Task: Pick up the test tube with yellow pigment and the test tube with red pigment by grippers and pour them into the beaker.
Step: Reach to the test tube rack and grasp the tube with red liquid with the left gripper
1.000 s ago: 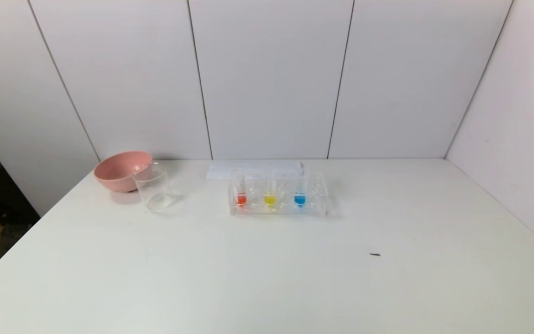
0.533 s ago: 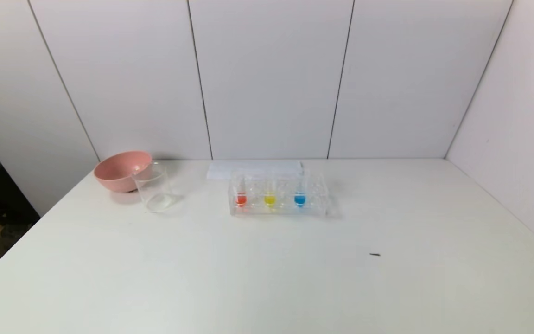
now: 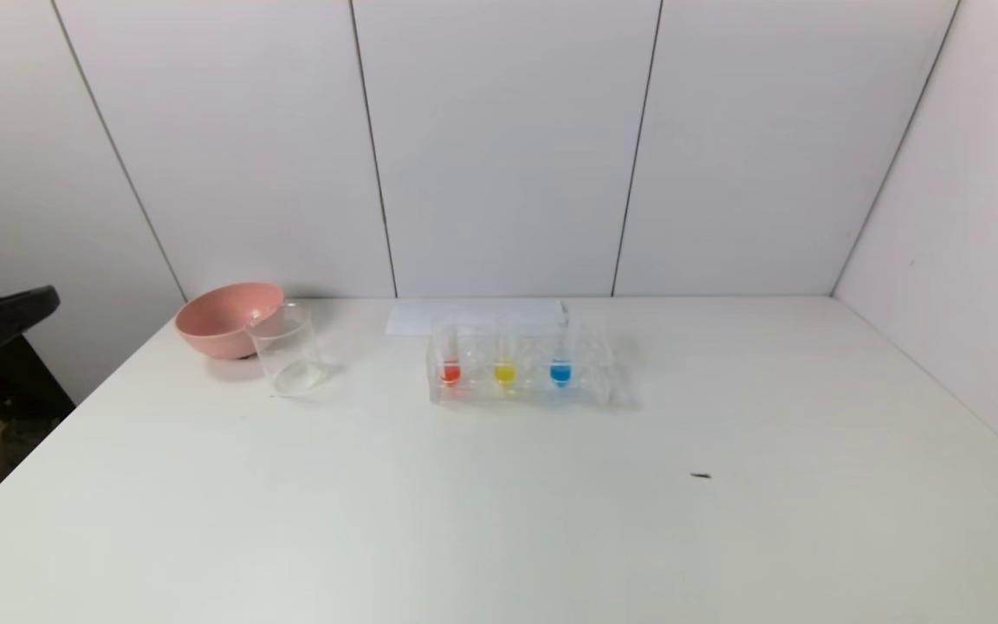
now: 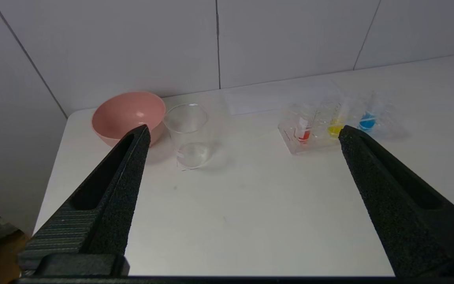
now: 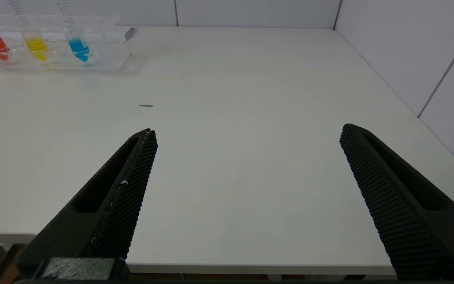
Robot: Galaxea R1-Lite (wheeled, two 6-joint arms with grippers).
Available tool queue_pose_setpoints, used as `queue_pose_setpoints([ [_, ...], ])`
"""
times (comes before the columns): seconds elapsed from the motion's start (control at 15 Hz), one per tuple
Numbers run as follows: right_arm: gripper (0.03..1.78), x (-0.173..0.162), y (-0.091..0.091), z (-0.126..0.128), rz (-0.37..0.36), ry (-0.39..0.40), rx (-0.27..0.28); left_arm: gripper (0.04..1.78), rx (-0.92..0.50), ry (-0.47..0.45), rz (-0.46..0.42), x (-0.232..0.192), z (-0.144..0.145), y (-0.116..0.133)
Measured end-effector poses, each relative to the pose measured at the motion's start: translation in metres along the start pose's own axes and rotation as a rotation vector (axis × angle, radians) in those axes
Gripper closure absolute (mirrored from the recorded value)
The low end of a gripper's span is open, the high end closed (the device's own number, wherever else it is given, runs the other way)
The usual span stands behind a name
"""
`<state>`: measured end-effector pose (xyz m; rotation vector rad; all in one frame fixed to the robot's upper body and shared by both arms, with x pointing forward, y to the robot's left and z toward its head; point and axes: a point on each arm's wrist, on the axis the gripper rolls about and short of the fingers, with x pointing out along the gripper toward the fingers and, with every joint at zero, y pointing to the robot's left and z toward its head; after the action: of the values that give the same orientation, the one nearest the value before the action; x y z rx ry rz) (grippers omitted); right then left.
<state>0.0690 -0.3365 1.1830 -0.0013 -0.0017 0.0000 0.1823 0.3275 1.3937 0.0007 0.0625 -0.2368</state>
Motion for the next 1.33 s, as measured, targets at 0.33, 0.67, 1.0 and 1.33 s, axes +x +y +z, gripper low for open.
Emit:
queue_pose_setpoints([
  [0.33,0.11,0.0,0.0,0.0,0.0,0.0,0.0,0.13,-0.033,0.069,-0.058,0.039,-0.008,0.001],
  [0.67,0.11,0.0,0.0,0.0,0.0,0.0,0.0,0.13,-0.019,0.08,-0.141,0.073,-0.02,-0.009],
  [1.0,0.11,0.0,0.0,0.0,0.0,0.0,0.0,0.13,-0.007,0.113,-0.129,0.108,-0.034,-0.021],
  [1.33,0.11,0.0,0.0,0.0,0.0,0.0,0.0,0.13,0.005,0.118,-0.116,0.142,-0.05,-0.03],
])
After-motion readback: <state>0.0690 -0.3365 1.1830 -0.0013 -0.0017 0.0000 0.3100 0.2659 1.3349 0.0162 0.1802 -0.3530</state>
